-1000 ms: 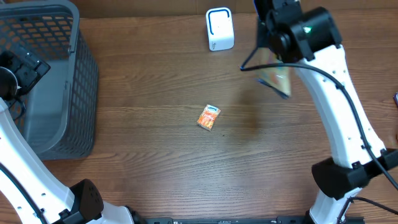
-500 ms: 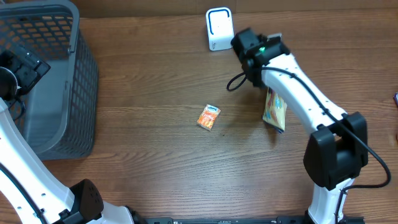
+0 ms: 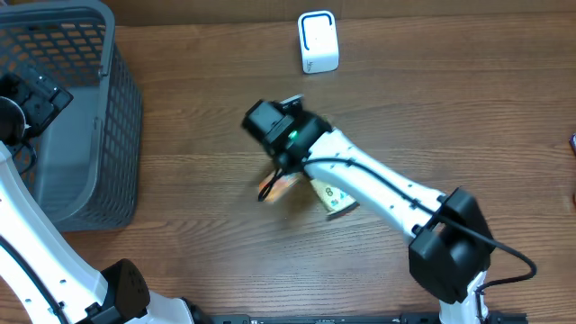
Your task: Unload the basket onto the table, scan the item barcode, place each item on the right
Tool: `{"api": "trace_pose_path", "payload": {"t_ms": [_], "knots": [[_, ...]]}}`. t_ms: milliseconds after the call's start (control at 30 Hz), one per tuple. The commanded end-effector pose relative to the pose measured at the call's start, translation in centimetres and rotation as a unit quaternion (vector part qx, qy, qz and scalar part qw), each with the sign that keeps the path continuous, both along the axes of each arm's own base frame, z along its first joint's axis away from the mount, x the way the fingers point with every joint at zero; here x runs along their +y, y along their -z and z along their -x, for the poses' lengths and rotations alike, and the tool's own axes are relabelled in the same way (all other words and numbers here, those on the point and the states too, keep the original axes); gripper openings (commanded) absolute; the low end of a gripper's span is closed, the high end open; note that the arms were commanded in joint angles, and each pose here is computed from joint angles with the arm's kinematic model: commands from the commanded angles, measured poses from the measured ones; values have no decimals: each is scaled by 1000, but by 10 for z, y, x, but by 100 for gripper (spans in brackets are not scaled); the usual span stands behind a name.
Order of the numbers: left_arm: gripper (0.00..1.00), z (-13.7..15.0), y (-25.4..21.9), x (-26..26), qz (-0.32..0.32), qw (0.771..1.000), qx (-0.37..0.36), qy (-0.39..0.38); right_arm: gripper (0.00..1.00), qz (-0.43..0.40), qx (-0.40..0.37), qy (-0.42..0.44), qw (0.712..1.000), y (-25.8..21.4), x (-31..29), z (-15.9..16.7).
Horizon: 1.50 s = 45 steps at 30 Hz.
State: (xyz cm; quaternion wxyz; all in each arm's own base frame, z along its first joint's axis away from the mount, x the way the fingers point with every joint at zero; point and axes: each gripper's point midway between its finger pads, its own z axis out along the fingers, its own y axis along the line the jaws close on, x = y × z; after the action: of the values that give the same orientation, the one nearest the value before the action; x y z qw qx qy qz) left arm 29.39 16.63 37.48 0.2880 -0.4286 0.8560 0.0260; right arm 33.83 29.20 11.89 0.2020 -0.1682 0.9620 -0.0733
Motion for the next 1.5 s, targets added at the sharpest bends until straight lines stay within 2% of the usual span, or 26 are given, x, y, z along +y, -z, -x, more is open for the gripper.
{"api": "trace_pose_path", "payload": {"t_ms": [0, 133, 200, 267, 333, 500, 700, 900, 1167, 1300, 1333, 1367, 1433, 1467], "knots": [[100, 0, 0, 1, 4, 1000, -3, -5, 91, -75, 18, -14, 997, -25, 24, 6], [100, 0, 0, 1, 4, 1000, -3, -5, 92, -91, 23, -3, 996, -48, 18, 0], [100, 0, 0, 1, 4, 1000, -3, -5, 98, -92, 21, 14, 995, -61, 4, -9], [100, 0, 0, 1, 4, 1000, -3, -5, 100, -91, 22, 28, 995, -67, -10, -18], [100, 0, 0, 1, 4, 1000, -3, -5, 100, -84, 43, 0, 996, -62, -19, -20], [100, 0, 0, 1, 4, 1000, -3, -5, 100, -39, 82, -45, 995, -25, -33, -18], [100, 0, 0, 1, 4, 1000, -3, -5, 100, 67, 37, -59, 995, 31, -30, -22], [100, 0, 0, 1, 4, 1000, -3, -5, 100, 104, 0, -70, 992, 55, -18, -27], [100, 0, 0, 1, 4, 1000, -3, -5, 99, 127, 21, -59, 990, 102, -26, -36], [100, 0, 0, 1, 4, 1000, -3, -5, 93, 140, 38, -47, 988, 119, -39, -41], [100, 0, 0, 1, 4, 1000, -3, -5, 89, 139, 39, -42, 989, 121, -42, -42], [100, 0, 0, 1, 4, 1000, -3, -5, 82, 138, 41, -35, 989, 124, -45, -44], [100, 0, 0, 1, 4, 1000, -3, -5, 62, 127, 50, -28, 990, 126, -48, -46], [100, 0, 0, 1, 4, 1000, -3, -5, 44, 113, 58, -23, 992, 128, -49, -47]]}}
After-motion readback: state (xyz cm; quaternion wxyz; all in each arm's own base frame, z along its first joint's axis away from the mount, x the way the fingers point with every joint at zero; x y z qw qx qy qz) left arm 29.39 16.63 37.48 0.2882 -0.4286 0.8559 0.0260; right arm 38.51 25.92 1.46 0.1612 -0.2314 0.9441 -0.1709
